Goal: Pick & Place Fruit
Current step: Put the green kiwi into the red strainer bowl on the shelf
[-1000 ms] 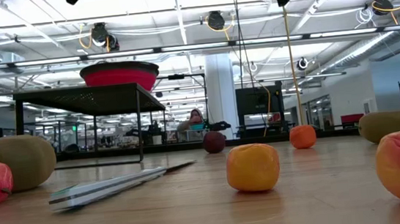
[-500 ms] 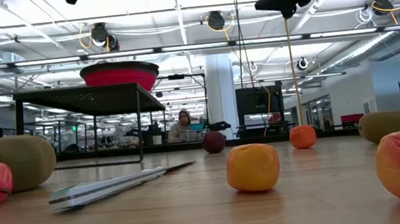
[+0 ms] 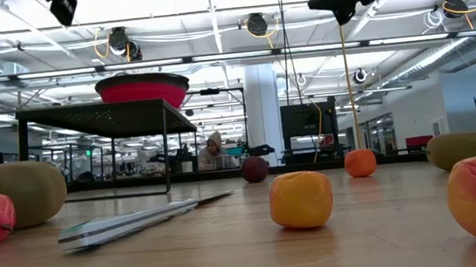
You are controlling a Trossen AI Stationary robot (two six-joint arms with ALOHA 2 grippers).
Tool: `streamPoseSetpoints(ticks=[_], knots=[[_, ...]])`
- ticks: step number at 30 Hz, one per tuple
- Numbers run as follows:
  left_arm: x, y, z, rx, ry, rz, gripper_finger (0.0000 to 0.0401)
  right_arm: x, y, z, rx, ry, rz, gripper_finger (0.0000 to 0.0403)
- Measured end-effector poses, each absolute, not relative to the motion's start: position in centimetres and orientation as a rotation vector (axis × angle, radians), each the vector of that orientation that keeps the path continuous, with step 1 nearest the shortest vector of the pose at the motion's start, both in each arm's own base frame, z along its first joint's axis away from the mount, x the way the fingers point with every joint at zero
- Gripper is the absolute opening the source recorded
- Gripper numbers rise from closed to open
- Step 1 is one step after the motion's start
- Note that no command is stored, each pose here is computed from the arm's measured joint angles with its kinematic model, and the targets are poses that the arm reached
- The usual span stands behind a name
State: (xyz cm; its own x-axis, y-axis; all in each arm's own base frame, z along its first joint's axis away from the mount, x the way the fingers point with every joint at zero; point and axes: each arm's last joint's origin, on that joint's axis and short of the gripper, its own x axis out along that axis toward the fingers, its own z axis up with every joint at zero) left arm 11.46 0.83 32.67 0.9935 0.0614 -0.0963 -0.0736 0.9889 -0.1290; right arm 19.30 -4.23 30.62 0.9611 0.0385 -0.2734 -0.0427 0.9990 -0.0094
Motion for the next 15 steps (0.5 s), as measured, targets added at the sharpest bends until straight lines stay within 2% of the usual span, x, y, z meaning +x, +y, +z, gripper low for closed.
streamPoseSetpoints(ticks=[5,15], knots=[[9.8,0.7,31.6,-0.088,0.050,0.073,0.0002,19.3,-3.9,30.7,0.054,0.277,0.000,0.0000],[6.8,0.5,29.2,-0.074,-0.052,0.069,0.0008,19.4,-2.4,31.3,0.065,0.286,0.003,0.0000]])
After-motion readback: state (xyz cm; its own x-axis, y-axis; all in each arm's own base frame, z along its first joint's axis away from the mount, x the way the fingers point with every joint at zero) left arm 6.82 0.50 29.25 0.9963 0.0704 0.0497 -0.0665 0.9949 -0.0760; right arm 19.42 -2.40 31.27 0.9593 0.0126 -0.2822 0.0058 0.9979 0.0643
